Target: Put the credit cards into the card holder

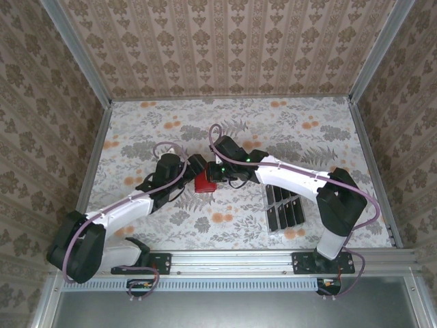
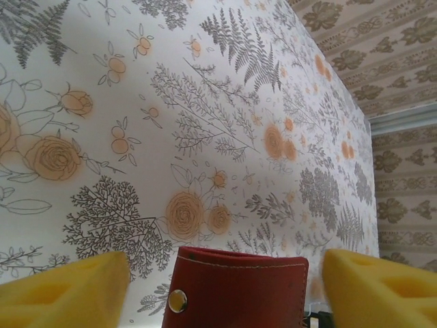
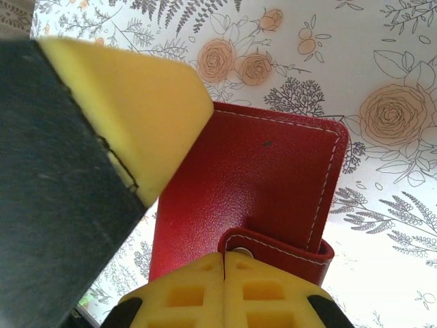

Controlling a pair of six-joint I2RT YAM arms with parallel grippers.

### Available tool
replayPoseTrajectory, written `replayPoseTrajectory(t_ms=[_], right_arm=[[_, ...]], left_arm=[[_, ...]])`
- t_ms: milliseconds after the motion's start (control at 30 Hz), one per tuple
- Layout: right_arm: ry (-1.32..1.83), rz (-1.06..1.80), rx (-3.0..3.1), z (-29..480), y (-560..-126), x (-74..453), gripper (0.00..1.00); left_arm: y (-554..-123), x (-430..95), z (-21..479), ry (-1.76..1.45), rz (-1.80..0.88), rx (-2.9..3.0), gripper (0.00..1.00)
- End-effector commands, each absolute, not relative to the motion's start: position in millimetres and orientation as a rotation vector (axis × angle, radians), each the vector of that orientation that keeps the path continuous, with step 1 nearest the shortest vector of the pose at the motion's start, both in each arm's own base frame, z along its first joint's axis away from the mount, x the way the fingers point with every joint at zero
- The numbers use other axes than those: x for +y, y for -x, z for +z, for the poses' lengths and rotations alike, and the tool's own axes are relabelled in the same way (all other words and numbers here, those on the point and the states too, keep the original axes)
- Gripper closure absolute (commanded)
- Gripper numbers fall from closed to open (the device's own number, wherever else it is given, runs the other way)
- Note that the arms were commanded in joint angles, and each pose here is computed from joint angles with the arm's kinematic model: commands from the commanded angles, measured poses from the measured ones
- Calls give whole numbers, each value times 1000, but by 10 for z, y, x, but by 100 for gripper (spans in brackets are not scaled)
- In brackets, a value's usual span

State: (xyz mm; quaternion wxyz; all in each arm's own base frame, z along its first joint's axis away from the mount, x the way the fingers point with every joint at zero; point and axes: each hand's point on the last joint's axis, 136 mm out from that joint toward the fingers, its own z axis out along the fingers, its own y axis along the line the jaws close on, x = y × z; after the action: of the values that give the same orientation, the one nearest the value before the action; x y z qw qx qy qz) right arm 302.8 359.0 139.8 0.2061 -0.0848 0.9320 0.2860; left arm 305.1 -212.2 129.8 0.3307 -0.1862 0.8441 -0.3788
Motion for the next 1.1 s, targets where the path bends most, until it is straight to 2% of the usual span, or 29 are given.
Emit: replayPoseTrajectory(t_ms=[0, 100, 200, 267, 633, 867, 1000, 1067], right_arm=[[215, 867, 2549, 1622, -3028, 3614, 100], [213, 861, 2552, 1603, -3025, 3603, 100], [203, 844, 2559, 1556, -3029, 3565, 100], [190, 835, 2565, 1512, -3041, 3525, 100], [32, 692, 2611, 1187, -3111, 3002, 100], [34, 782, 2585, 1269, -3085, 3080, 100], [23, 819, 2577, 1298, -3084, 3112, 65], [17, 819, 2576, 1297, -3084, 3113, 59]], left_arm=[[-3062, -2149, 1398, 479, -1027, 2146, 38], [-3060, -2176, 1424, 468, -1043, 2129, 56], [-3061, -2189, 1436, 453, -1043, 2121, 87], [-3066, -2191, 1445, 447, -1039, 2119, 100], [-3032, -2126, 1468, 407, -1015, 2085, 100], [-3030, -2149, 1499, 385, -1023, 2069, 100], [-3027, -2163, 1528, 372, -1028, 2059, 100], [-3028, -2164, 1538, 372, -1030, 2056, 100]])
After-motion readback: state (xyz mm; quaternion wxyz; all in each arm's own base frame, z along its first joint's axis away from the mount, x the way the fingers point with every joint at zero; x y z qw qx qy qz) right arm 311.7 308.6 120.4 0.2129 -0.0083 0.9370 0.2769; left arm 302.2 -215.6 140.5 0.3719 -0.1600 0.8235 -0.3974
